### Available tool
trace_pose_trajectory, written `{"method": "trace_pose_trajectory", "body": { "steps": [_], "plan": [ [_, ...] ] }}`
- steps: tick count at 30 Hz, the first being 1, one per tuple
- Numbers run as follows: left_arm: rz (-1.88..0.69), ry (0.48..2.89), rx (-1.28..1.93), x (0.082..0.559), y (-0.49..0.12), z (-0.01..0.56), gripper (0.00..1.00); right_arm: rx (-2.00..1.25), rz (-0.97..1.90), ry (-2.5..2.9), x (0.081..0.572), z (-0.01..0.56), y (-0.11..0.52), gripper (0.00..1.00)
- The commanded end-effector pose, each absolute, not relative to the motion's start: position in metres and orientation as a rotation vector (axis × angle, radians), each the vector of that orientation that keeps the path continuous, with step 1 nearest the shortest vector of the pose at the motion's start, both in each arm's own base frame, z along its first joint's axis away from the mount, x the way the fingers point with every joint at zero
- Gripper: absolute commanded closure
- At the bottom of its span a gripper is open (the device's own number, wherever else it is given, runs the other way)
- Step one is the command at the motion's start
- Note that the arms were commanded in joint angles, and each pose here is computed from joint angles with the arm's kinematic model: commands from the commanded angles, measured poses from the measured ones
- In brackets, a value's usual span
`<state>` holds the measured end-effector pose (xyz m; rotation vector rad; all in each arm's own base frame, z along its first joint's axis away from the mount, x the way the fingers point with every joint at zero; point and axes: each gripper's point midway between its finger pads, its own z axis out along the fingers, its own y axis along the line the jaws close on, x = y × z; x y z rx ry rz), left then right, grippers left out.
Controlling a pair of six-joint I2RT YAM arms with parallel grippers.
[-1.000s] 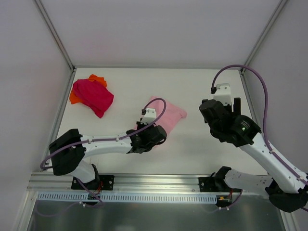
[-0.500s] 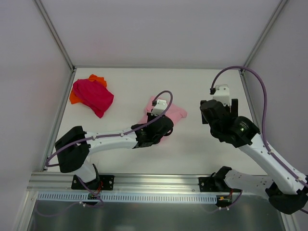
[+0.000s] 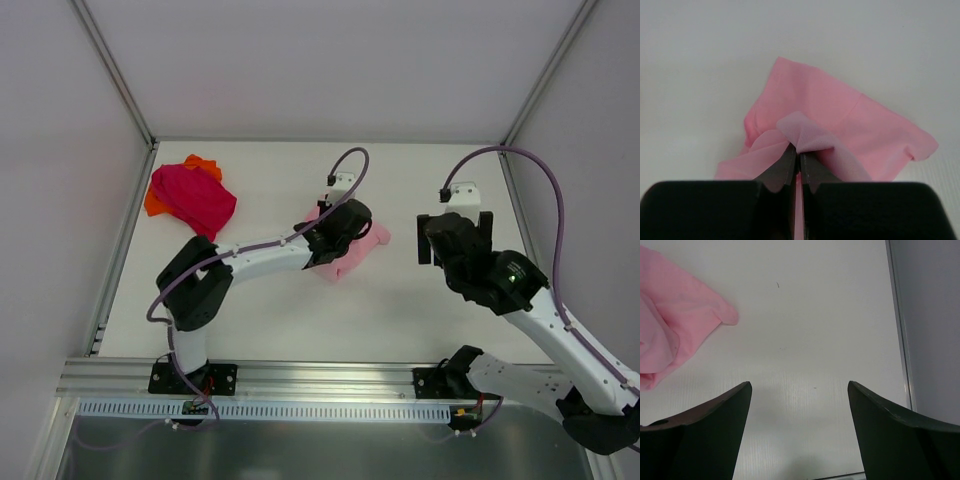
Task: Fold and stack the t-shirts
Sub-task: Fold the long partially folded tshirt into a neat square
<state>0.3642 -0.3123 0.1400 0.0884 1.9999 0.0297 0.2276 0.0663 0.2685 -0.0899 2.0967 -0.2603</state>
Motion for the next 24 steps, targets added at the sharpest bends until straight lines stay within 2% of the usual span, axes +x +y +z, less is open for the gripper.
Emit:
{"method": "trace_pose_trajectory", "body": {
  "steps": [1, 15, 21, 22, 23, 24],
  "plan": [
    [0.0, 2.033, 0.129, 0.388, -0.335, 0.134, 1.0, -0.053, -0.198, 2.071, 0.222, 0.277, 0.064, 0.18],
    [-0.011, 2.054, 0.158, 0.438, -0.377, 0.124, 1.0, -0.074, -0.223, 2.1, 0.215, 0.261, 0.059, 0.19],
    [0.021, 2.166, 0.18, 0.451, -0.375, 0.072, 1.0, -0.076, -0.211, 2.098, 0.214, 0.261, 0.06, 0.2],
    [0.021, 2.178, 0.184, 0.451, -0.376, 0.069, 0.98, -0.078, -0.21, 2.098, 0.214, 0.261, 0.06, 0.2],
    [0.005, 2.195, 0.204, 0.45, -0.379, 0.066, 0.65, -0.08, -0.205, 2.099, 0.215, 0.26, 0.062, 0.19],
    [0.016, 2.213, 0.215, 0.45, -0.379, 0.058, 0.45, -0.084, -0.205, 2.101, 0.215, 0.259, 0.063, 0.2]
  ]
}}
